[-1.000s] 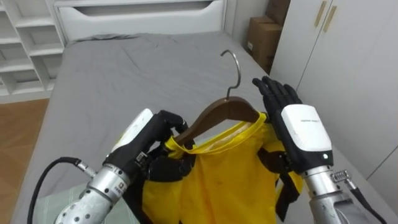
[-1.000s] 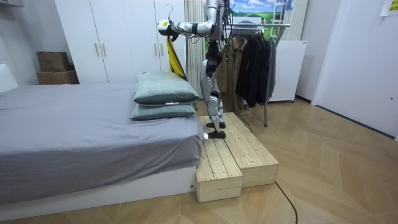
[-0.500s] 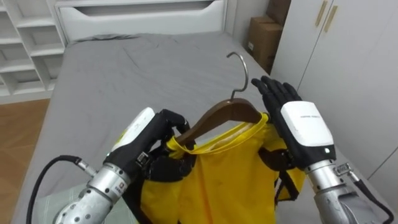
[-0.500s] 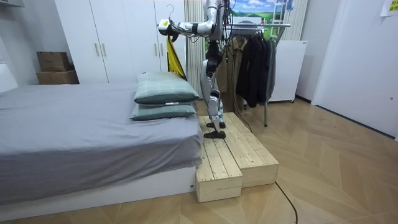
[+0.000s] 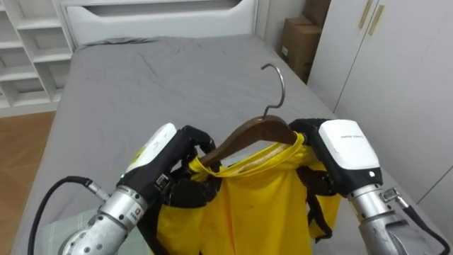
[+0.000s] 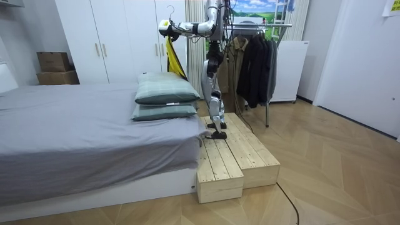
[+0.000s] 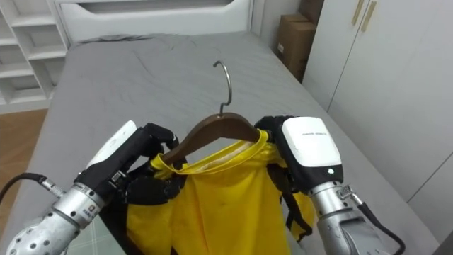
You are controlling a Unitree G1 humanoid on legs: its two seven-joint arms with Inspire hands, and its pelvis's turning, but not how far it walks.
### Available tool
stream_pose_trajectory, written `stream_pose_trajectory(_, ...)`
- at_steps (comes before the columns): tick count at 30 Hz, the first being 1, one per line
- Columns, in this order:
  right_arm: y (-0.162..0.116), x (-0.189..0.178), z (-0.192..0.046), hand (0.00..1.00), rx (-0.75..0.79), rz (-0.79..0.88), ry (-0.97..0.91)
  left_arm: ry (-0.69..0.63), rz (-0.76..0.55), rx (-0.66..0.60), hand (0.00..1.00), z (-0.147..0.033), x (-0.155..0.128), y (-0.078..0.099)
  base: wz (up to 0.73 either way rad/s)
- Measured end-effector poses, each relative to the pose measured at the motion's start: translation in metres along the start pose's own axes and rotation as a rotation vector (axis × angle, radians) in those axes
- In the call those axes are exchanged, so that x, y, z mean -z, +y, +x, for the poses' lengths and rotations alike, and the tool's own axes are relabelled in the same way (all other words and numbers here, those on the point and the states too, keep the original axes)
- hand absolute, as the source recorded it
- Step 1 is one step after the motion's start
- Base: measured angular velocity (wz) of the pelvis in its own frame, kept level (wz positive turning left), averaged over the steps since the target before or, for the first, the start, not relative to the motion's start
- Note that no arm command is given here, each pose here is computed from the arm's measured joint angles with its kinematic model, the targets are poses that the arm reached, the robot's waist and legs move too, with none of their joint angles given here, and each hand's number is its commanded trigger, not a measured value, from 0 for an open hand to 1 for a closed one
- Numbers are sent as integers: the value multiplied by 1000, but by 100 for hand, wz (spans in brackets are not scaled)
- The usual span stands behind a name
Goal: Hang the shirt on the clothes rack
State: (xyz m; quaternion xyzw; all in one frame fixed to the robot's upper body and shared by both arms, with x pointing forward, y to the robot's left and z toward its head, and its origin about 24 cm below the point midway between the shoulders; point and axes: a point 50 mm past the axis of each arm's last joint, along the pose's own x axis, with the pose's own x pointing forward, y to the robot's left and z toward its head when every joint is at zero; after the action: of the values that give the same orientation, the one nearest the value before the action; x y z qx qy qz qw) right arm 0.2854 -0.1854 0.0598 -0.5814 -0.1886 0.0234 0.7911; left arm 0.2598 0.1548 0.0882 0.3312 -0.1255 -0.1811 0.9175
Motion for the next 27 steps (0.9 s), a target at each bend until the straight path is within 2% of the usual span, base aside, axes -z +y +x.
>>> stream_pose_trajectory(9, 9, -4, -2, 100, -41, -15, -23, -13, 1, -2, 100, 0, -1, 1, 0)
stream_pose_trajectory(24, 8, -7, -3, 100, -34, -2, -49, 0, 7, -15, 100, -1, 1, 4, 0)
stream_pose_trajectory(25, 8, -7, -3, 100, -34, -2, -49, 0, 7, -14, 82, -1, 1, 4, 0)
stream_pose_trajectory(26, 8, -7, -3, 100, -34, -2, -49, 0, 7, -14, 36, -1, 1, 4, 0)
stream_pose_trajectory(27, 9, -7, -3, 100, -35, -2, -47, 0, 7, -13, 0, -1, 1, 4, 0)
